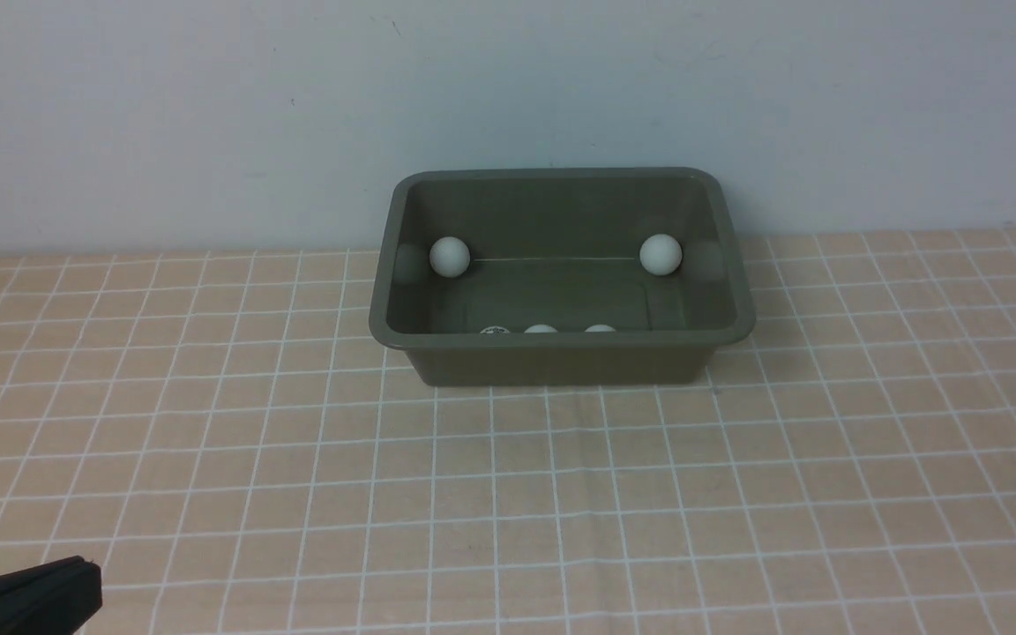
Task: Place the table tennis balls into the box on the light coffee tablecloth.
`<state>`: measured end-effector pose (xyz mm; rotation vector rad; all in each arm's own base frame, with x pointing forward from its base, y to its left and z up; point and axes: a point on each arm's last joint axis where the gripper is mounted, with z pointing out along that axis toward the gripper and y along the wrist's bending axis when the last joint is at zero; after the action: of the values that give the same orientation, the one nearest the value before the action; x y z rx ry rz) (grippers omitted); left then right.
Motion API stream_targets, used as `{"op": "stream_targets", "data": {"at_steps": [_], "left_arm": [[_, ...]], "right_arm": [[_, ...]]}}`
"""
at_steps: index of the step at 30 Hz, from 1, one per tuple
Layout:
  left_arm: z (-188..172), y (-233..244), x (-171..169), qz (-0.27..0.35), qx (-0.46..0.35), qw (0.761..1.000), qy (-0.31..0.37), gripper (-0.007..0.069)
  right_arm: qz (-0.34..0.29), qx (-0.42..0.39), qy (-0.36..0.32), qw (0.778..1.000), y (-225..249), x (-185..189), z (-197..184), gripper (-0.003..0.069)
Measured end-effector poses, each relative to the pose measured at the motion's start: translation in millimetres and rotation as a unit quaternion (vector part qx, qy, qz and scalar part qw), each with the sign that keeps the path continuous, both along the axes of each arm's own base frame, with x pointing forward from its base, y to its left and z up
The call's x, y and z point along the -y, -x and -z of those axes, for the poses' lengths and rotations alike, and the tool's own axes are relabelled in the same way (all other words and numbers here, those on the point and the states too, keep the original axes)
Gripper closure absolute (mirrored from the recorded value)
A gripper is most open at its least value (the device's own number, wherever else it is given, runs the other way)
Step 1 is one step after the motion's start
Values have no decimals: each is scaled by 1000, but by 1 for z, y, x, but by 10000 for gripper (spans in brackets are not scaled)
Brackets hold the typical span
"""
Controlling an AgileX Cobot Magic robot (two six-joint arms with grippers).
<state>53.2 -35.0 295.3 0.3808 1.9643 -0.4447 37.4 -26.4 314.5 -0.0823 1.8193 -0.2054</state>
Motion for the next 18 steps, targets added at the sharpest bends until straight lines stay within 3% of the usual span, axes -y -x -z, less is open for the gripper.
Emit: {"op": "stream_targets", "data": {"at_steps": [6, 10, 14, 18], "left_arm": [[2, -2, -6, -14, 23, 998, -49, 694], [16, -4, -19, -104, 51, 990, -80, 694], [43, -6, -31, -205, 91, 972, -69, 694], [70, -4, -36, -248, 105, 961, -57, 694]], "right_arm": [[0, 0, 0, 1000, 0, 0, 0, 677], [0, 0, 0, 1000, 0, 0, 0, 677], [0, 0, 0, 1000, 0, 0, 0, 677], [0, 0, 0, 1000, 0, 0, 0, 677]]}}
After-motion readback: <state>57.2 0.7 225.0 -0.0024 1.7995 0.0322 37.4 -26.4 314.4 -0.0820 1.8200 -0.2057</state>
